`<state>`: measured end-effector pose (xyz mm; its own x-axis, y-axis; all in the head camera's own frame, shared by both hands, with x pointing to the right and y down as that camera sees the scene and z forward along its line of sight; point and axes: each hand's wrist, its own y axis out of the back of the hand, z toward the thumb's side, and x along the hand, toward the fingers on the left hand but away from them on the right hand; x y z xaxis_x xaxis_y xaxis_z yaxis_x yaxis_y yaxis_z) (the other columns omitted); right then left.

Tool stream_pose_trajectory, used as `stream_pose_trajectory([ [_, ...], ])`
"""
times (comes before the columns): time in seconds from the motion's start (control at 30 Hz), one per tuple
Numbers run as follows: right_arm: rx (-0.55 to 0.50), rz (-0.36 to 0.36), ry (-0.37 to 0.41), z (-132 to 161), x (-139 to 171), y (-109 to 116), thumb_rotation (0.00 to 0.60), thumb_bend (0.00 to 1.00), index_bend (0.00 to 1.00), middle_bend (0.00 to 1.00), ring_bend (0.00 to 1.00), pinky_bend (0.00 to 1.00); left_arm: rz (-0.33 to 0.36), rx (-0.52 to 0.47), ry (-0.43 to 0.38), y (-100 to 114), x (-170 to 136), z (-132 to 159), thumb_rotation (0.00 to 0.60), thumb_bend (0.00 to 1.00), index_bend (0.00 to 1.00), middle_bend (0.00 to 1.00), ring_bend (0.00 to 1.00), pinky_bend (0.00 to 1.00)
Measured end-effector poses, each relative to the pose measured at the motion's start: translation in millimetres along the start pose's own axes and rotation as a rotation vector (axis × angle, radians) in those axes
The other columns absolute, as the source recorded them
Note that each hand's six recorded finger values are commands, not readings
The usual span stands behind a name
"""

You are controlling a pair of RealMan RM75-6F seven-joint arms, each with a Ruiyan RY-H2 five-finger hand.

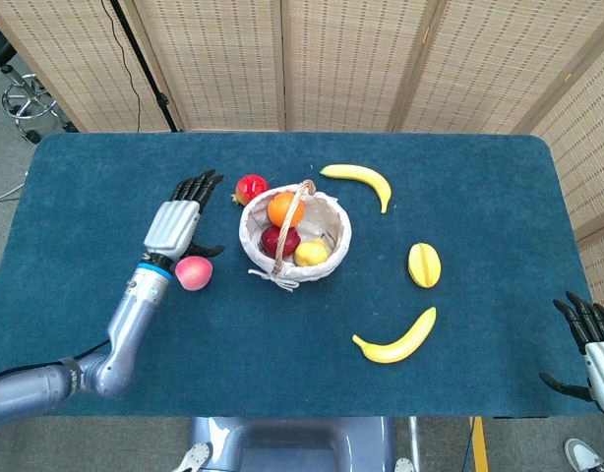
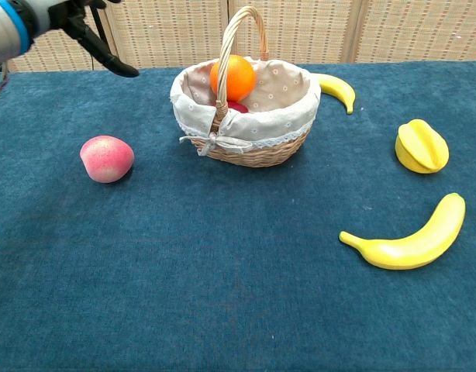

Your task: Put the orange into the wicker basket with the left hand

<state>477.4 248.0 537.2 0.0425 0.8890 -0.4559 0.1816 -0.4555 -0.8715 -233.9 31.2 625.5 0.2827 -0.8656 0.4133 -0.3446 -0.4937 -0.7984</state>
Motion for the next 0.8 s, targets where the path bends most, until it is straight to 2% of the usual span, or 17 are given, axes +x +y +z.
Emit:
stream_pose_trajectory([
  [0.13,0.002,0.006,0.007,3,-3,-1,0.6,0.0,0.0,0.0,0.0,0.0,0.036,0.106,0.023,21,-31,-26,0.6,0.13,0.05,0.0,0.0,0.0],
  [0.33,0.008,0.011,0.014,8,-7,-3,0.6,0.0,0.0,0.0,0.0,0.0,0.058,0.204,0.075,46,-90,-70,0.6,0.13,0.05,0.0,0.0,0.0],
  [0.63,0.004,0.021,0.013,12,-15,-5,0.6,0.0,0.0,0.0,0.0,0.0,0.05,0.209,0.197,54,-192,-135,0.6,0.13,0.05,0.0,0.0,0.0],
  [0.8,-0.003,0.017,0.024,19,-18,-6,0.6,0.0,0.0,0.0,0.0,0.0,0.04,0.215,0.254,53,-236,-158,0.6,0.13,0.04,0.0,0.0,0.05],
])
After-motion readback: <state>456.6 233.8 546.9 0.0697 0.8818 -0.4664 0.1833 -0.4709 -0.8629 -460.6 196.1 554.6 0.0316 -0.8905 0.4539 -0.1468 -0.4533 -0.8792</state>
